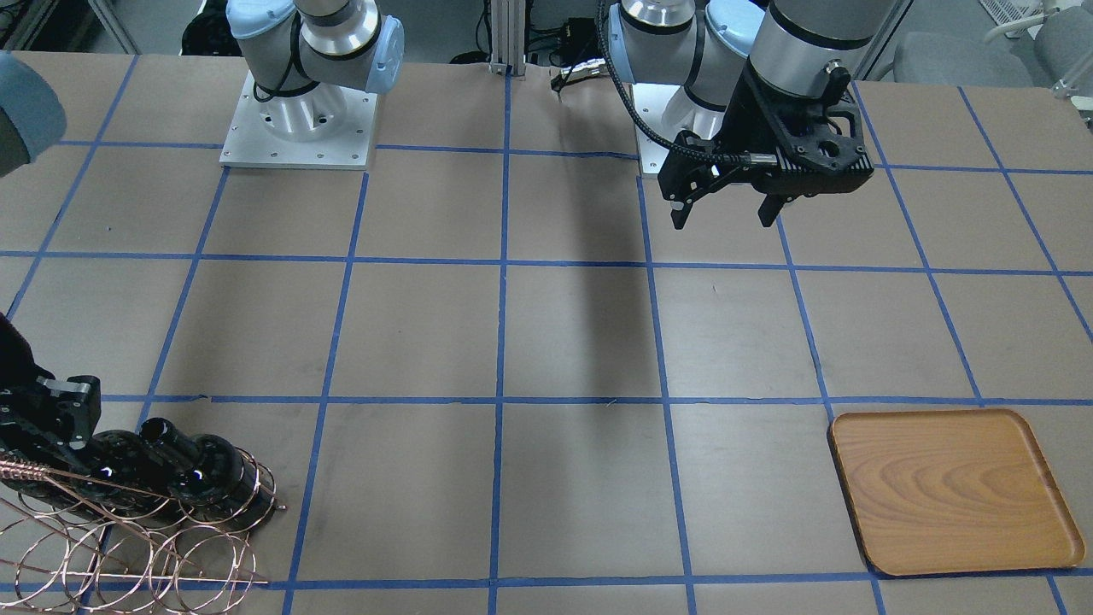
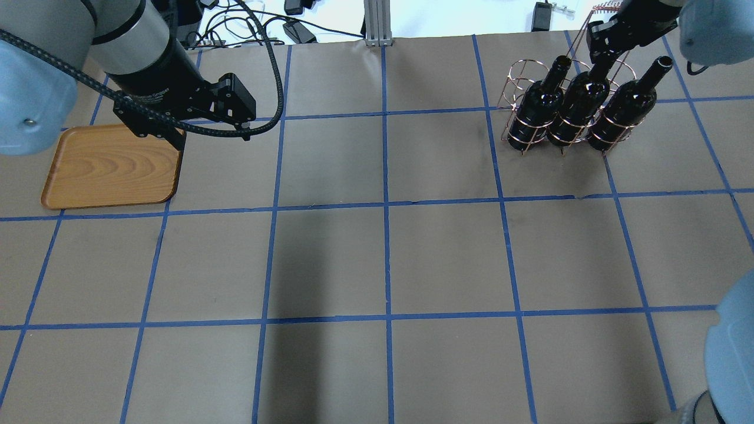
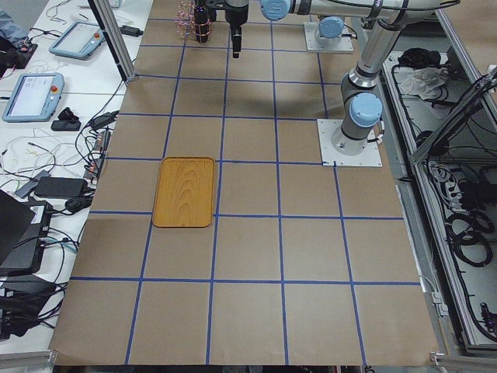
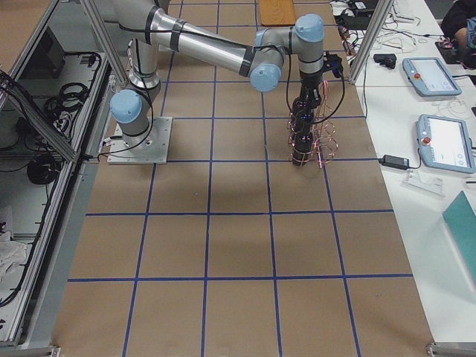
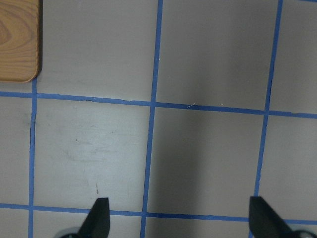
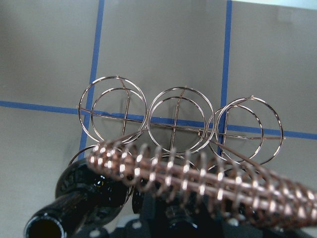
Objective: Take wine from basket and place on tray
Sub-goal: 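Close the right gripper and lift the bottle up out of the rack, then carry the bottle with the right gripper toward the middle of the table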
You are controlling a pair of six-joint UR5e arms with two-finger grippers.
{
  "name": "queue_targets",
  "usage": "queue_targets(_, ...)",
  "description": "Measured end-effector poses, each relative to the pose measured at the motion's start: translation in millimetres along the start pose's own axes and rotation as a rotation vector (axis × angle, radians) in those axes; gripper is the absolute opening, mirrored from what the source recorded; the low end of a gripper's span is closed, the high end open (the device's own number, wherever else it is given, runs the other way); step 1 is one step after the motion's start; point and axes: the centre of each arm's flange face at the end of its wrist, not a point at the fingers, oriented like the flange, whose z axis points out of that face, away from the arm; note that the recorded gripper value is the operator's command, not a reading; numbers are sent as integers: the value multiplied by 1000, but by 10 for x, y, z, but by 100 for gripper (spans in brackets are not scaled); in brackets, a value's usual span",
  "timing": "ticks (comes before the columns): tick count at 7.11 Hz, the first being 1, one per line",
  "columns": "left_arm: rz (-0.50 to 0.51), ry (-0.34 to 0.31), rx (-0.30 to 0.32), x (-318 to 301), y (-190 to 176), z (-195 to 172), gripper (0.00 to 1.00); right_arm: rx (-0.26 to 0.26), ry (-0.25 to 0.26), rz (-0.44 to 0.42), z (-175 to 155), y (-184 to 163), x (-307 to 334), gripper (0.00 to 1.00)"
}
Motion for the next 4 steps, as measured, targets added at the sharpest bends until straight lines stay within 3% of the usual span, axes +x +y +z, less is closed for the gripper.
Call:
queue_targets(2, 0, 0, 1, 0, -1, -2, 100, -15, 2, -14, -392, -91, 8, 0)
queue_targets(4, 0, 0, 4, -1, 8, -17, 100, -24, 0, -19, -865, 39, -90, 0)
